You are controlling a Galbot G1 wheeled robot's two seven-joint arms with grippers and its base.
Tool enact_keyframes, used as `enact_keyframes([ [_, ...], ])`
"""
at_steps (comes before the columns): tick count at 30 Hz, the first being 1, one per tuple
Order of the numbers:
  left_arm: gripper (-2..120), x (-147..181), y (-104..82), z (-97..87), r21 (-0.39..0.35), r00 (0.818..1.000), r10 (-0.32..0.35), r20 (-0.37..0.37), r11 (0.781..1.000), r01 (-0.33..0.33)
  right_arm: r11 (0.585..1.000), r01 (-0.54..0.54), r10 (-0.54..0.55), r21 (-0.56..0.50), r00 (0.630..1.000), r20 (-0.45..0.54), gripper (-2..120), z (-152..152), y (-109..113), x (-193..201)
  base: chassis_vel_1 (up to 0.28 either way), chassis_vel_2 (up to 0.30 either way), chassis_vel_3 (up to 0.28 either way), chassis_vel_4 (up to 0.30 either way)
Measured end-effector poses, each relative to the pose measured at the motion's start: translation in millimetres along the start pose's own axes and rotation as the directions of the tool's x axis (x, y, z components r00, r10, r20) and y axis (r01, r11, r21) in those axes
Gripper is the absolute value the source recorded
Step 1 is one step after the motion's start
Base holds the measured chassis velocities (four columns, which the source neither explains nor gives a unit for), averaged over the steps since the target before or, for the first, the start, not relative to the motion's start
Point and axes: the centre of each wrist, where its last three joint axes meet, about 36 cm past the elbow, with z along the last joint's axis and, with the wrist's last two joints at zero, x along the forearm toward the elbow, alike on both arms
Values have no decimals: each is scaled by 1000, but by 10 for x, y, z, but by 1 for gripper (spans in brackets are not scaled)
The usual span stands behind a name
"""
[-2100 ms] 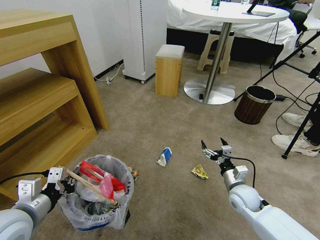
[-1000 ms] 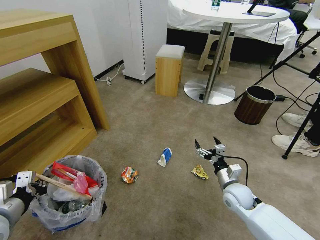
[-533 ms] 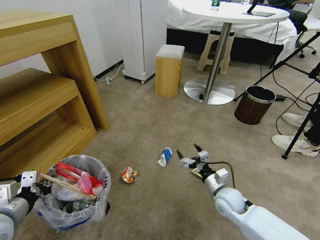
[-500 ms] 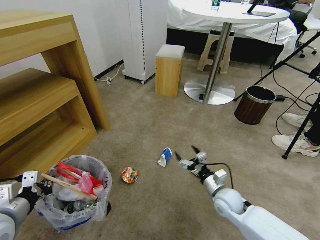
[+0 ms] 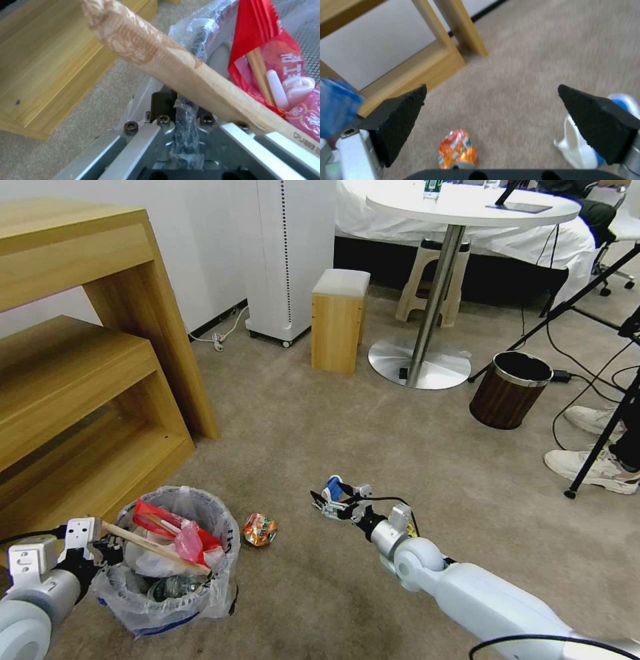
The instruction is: Pick up the trash bin and place the garbage on the floor into it.
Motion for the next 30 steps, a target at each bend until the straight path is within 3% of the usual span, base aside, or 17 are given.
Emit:
enact_keyframes([
  [9,0,65,28,-57,-10,1000,-7,-5,1000,7,999,7,-9,-43,998,-61,100,412,-9,-324,0,0,0,0],
  [17,0,70,156,-73,-11,999,-47,-8,999,47,999,23,-25,-34,998,-63,100,414,28,-320,0,0,0,0],
  [30,0,216,149,-119,-18,998,-60,0,998,60,994,106,-108,-16,985,-135,100,681,194,-236,0,0,0,0],
])
